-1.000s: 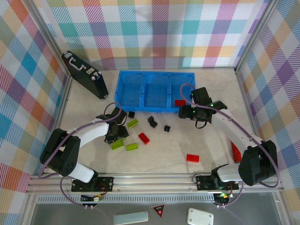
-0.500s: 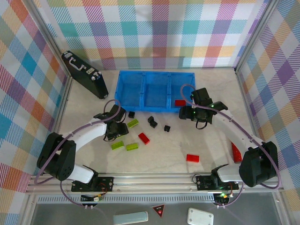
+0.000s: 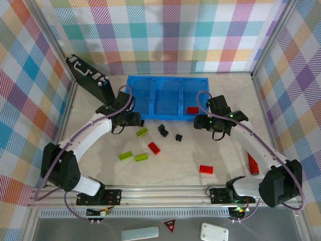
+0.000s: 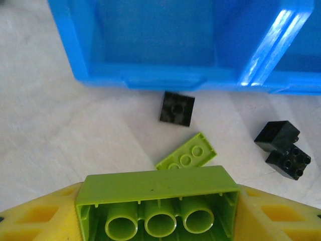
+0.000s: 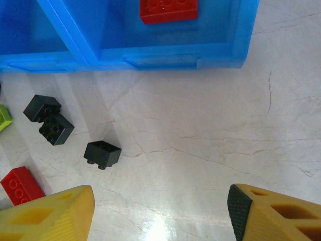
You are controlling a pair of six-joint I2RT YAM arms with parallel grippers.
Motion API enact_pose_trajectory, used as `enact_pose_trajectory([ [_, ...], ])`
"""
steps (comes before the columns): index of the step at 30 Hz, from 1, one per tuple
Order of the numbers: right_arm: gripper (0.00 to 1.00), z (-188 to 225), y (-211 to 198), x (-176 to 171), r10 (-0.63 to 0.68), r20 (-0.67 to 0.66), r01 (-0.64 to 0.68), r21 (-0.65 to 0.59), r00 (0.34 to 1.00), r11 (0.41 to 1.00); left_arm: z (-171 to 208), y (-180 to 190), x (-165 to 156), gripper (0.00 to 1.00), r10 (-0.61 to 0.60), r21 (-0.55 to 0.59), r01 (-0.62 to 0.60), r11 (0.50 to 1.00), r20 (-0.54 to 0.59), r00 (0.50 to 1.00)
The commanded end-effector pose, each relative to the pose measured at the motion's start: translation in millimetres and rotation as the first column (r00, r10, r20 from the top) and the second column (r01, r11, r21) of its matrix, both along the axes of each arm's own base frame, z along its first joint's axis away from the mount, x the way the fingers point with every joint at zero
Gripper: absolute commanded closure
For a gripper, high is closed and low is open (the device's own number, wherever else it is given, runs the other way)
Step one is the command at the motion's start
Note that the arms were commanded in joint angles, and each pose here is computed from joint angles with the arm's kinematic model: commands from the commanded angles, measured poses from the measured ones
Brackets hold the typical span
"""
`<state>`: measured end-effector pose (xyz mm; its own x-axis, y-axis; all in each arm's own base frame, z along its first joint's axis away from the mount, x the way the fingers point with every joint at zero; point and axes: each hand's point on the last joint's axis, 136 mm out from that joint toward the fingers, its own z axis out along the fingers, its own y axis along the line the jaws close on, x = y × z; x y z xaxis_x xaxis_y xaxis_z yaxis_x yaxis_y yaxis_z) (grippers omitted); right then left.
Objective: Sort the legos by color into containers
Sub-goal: Place the lego in the container.
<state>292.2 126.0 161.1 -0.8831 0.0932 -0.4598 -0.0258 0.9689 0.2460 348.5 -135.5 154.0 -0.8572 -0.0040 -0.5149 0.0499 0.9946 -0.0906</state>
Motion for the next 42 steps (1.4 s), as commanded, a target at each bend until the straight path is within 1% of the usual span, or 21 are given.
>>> enact_pose_trajectory([
  [1,0.28,-1.2,-6.0,-11.2,-0.001,-0.018,0.0,-0.021,1.0,1.0,-4.0,12.5,10.4,0.38,-0.065,0.08,0.069,0.994,-0.054,0.996],
  [7,0.28,4.2,-9.4,-15.6,-0.004,-0.014,0.003,-0.028,1.0,1.0,-4.3,5.9,45.1,0.38,-0.105,0.04,0.108,0.993,-0.07,0.992],
  [14,0.29,8.2,-12.3,-18.9,-0.01,-0.01,0.01,-0.031,1.0,0.999,-13.8,-6.6,87.1,0.39,-0.139,0.032,0.142,0.989,-0.079,0.987],
  [21,0.29,10.3,-14.5,-21.0,-0.014,-0.011,0.014,-0.039,1.0,0.999,-34.5,-12.7,127.3,0.4,-0.142,0.031,0.146,0.989,-0.101,0.985],
  [26,0.28,10.3,-15.9,-20.7,-0.021,-0.01,0.021,-0.043,1.0,0.999,-53.4,-18.5,152.4,0.4,-0.143,0.011,0.145,0.989,-0.116,0.983],
  [35,0.29,9.0,-15.1,-21.6,-0.018,-0.018,0.017,-0.042,1.0,0.999,-83.4,-22.1,176.5,0.4,-0.136,0.005,0.138,0.99,-0.144,0.98],
  [42,0.28,9.4,-15.3,-22.7,-0.023,-0.024,0.022,-0.039,0.999,0.999,-101.2,-25.5,185.5,0.41,-0.128,-0.019,0.127,0.992,-0.147,0.981],
])
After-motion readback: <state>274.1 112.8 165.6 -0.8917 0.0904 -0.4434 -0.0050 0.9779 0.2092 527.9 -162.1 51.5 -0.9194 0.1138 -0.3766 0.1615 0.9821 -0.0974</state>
